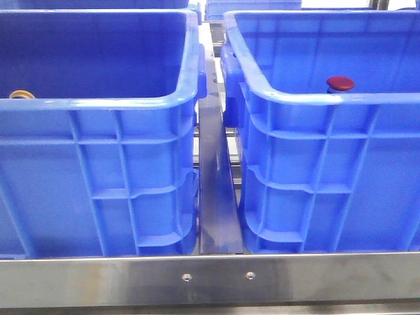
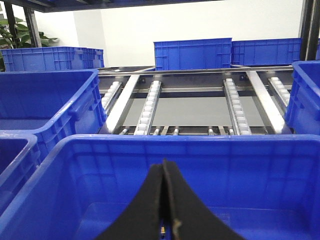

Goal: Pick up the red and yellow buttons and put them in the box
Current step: 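Lower the left gripper onto a yellow-capped button and grasp its base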

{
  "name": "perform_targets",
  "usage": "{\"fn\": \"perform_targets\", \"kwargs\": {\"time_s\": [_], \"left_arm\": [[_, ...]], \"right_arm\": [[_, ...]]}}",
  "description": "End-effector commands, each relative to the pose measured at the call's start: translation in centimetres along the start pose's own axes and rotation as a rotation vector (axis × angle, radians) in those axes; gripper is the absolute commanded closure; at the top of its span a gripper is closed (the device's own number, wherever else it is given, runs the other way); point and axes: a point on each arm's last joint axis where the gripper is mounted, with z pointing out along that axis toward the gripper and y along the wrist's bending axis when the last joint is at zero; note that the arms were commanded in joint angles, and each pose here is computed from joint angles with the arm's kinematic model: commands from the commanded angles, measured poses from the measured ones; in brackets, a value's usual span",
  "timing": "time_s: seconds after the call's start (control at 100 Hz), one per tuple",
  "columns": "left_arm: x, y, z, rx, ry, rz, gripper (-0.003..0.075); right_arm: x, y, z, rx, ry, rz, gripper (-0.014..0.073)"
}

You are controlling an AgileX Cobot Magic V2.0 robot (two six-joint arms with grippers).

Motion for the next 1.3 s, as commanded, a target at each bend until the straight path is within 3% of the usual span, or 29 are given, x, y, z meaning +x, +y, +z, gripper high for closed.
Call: {"fn": "perform_targets", "kwargs": {"time_s": [0.0,0.08,0.32,0.82,1.29], "left_arm": [[-1.4,0.1,-0.4,-0.015,-0.093,-0.015,0.0204],[-1.4,0.1,-0.4,-0.017,-0.097,-0.015,0.0135],[-2.3,0.6,1.3,-0.026,-0.095,-0.037,0.0133],[-4.8,3.2,15.0,-0.027,0.188,-0.133,0.0133],[-2.4,5.0,23.2,-0.062,0.294,-0.146,0.0133]], "right_arm": [[-1.0,0.3,-0.2,-0.028,-0.036,0.064,0.0662],[-1.0,0.3,-0.2,-0.028,-0.036,0.064,0.0662],[-1.0,0.3,-0.2,-0.029,-0.036,0.064,0.0662],[-1.0,0.3,-0.2,-0.029,-0.036,0.064,0.0662],[-1.0,0.3,-0.2,-0.029,-0.036,0.064,0.0662]]}}
